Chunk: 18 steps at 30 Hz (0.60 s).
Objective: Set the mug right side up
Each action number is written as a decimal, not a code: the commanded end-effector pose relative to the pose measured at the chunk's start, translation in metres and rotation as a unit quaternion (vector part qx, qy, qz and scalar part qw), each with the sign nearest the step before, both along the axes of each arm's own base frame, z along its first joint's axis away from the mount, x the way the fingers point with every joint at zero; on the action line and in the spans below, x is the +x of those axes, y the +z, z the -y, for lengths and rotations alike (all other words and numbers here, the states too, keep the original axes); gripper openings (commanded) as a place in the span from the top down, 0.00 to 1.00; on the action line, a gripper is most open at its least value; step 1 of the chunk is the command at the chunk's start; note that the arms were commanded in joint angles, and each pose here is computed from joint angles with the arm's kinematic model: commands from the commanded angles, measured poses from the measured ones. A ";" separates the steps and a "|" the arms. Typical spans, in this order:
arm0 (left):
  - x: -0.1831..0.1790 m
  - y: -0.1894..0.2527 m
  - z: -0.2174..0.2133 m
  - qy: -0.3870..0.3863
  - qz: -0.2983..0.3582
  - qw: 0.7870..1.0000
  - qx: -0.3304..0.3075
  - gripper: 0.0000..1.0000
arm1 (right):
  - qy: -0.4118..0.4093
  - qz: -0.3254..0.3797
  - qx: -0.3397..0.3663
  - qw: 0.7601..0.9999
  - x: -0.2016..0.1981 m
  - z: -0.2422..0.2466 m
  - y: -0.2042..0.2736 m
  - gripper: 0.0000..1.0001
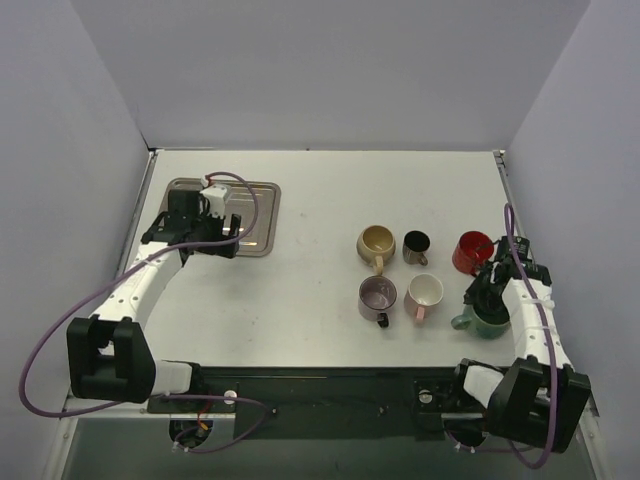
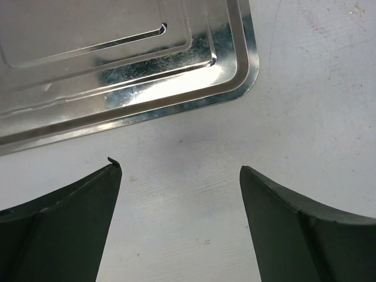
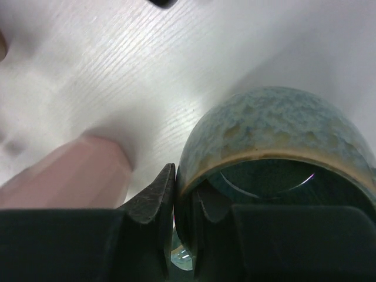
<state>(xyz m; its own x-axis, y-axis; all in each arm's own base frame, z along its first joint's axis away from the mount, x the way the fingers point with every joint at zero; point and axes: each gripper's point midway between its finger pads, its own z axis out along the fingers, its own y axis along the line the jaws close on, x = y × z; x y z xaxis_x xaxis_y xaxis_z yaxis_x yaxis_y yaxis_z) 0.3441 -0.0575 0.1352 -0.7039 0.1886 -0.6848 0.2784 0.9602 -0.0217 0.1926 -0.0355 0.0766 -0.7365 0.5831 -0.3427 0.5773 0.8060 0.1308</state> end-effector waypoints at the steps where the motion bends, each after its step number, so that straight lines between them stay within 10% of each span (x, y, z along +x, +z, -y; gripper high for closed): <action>1: 0.012 0.030 0.007 -0.016 0.069 0.997 -0.036 0.07 | -0.018 0.049 0.002 0.999 0.037 0.012 -0.014 1.00; 6: 0.017 0.021 -0.007 0.003 0.097 0.994 -0.040 0.05 | -0.012 0.036 0.009 0.999 0.040 0.012 -0.027 0.93; 14: 0.032 0.028 -0.039 0.132 0.208 0.968 -0.054 0.04 | -0.008 0.062 -0.064 0.996 0.032 0.023 0.015 0.07; 18: 0.023 0.036 -0.044 0.156 0.243 0.955 -0.068 0.04 | 0.047 0.148 -0.162 0.974 0.041 0.021 0.074 0.05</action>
<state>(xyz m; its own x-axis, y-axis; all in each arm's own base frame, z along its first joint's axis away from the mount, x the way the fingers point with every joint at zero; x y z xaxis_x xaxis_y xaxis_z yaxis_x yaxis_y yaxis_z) 0.3448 -0.0244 0.1093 -0.5518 -0.0029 -0.8340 0.0746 0.9958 -0.0528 0.2276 -0.0471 0.0897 -0.6900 0.5105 -0.5131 0.5333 0.8379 0.1166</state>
